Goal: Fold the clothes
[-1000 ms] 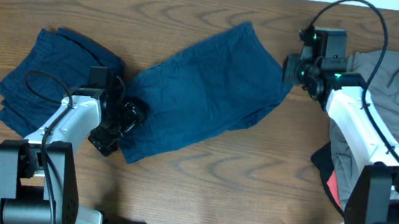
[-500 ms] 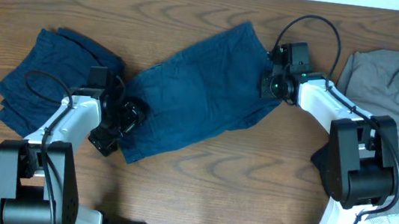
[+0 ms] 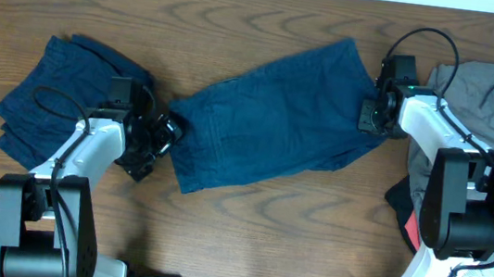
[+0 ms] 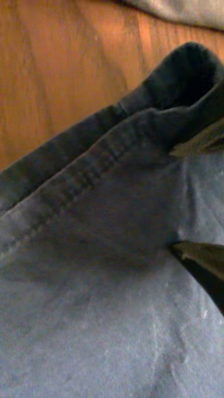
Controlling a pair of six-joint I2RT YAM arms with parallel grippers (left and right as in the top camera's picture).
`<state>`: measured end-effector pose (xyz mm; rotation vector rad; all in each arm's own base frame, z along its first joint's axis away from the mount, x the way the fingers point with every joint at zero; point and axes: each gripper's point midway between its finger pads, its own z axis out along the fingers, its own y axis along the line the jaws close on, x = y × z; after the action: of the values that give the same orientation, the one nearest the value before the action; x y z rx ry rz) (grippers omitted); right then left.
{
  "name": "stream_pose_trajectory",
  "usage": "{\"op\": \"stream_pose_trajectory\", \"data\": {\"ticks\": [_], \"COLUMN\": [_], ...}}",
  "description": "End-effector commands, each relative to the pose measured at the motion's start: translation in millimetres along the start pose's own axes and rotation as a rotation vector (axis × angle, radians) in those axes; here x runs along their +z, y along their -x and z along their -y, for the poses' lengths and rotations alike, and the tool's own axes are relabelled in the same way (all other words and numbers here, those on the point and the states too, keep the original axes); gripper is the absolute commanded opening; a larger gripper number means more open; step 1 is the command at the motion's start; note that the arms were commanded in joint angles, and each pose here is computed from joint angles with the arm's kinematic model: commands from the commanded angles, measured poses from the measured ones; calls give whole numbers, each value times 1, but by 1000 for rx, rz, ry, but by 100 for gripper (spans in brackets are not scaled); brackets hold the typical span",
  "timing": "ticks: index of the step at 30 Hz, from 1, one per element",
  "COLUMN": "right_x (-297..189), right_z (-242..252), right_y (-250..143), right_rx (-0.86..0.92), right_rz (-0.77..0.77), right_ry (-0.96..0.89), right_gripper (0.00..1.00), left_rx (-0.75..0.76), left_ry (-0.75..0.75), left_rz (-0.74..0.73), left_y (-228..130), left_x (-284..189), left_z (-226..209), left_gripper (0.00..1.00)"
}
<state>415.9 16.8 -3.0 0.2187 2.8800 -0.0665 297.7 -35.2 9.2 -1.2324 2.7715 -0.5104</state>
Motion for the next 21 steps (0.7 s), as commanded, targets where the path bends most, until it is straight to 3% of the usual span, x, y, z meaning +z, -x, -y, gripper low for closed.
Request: {"op": "stream_pose_trajectory", "data": {"ticks": [1,9,15,18,20,21], "right_x": [15,-33,-85,-106,-114,-117], "right_z": [18,-6,-16,-22,-26,-27], "right_y": [-22,5,24,27,27,27], "right_rx": [10,-18,-18,-22,-24,-25], "right_rz": [-66,84,206,244,255,259], "right_ry": [-86,-34,40,89,118,129], "right_gripper": [49,61,63,62,62,62], "left_rx": [41,119,178,192,193,194], "left_ry": [-26,-58,-74,-48,-48,-48], "left_rz": [-42,-27,-18,5,4,4], "left_y": [-7,-14,-22,-21,-22,-22], "left_x": [11,15,18,20,20,20], "left_z": [3,21,34,32,32,32], "left_gripper": [98,98,100,90,77,65]}}
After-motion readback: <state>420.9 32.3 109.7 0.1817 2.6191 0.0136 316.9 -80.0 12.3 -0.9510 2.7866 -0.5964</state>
